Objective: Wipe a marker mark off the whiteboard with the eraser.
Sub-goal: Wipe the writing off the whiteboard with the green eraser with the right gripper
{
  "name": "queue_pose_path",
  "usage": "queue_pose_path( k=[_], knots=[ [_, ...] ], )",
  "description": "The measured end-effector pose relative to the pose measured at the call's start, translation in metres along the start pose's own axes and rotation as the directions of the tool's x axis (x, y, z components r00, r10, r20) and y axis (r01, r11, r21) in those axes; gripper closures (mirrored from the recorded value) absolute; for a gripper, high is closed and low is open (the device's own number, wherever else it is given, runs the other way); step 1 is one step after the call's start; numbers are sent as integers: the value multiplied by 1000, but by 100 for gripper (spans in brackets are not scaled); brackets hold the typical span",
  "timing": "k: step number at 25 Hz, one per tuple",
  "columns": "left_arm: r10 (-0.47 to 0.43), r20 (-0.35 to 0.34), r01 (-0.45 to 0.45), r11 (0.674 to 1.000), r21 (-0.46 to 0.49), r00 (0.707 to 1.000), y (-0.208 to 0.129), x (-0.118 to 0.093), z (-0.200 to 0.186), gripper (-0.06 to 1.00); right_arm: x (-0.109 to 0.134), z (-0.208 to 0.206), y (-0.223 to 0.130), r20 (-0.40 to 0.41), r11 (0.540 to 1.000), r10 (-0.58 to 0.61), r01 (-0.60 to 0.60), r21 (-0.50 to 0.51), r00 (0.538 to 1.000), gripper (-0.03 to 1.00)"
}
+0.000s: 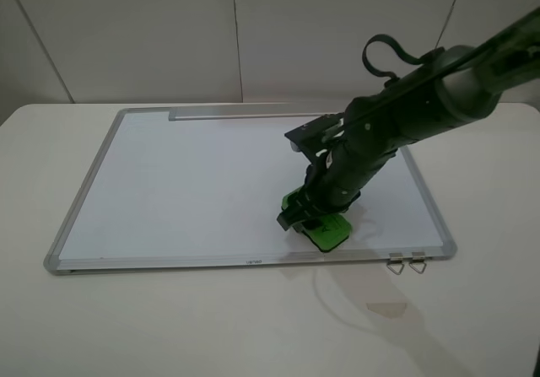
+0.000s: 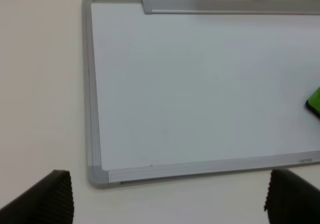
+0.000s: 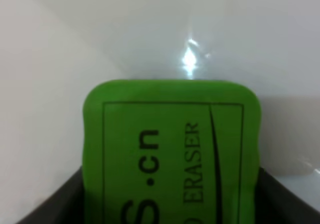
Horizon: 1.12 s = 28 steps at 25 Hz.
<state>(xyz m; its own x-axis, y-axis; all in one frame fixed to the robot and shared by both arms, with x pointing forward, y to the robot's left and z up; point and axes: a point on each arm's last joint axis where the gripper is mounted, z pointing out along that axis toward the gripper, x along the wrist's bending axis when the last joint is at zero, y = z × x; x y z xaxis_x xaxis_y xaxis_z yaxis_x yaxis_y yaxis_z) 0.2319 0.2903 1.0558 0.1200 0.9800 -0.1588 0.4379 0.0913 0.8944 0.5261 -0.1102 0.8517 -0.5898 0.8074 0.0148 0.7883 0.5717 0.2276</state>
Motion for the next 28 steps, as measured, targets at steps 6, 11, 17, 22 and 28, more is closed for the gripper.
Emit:
queue_pose_path(
  k=[6, 11, 17, 22, 28],
  knots=[
    [0, 0, 0, 1000, 0, 1000, 0, 0, 0, 16, -1, 3, 3, 7, 999, -3, 3, -45, 1000, 38],
    [0, 0, 0, 1000, 0, 1000, 0, 0, 0, 16, -1, 4, 4, 12, 998, -12, 13, -57, 1000, 38],
    [0, 0, 0, 1000, 0, 1000, 0, 0, 0, 16, -1, 5, 2, 16, 998, -16, 17, -60, 1000, 38],
    [0, 0, 0, 1000, 0, 1000, 0, 0, 0, 16, -13, 10, -7, 32, 989, 51, -46, -138, 998, 38],
    [0, 0, 0, 1000, 0, 1000, 0, 0, 0, 16, -48, 12, -17, 60, 958, 182, -163, -234, 982, 38]
  ],
)
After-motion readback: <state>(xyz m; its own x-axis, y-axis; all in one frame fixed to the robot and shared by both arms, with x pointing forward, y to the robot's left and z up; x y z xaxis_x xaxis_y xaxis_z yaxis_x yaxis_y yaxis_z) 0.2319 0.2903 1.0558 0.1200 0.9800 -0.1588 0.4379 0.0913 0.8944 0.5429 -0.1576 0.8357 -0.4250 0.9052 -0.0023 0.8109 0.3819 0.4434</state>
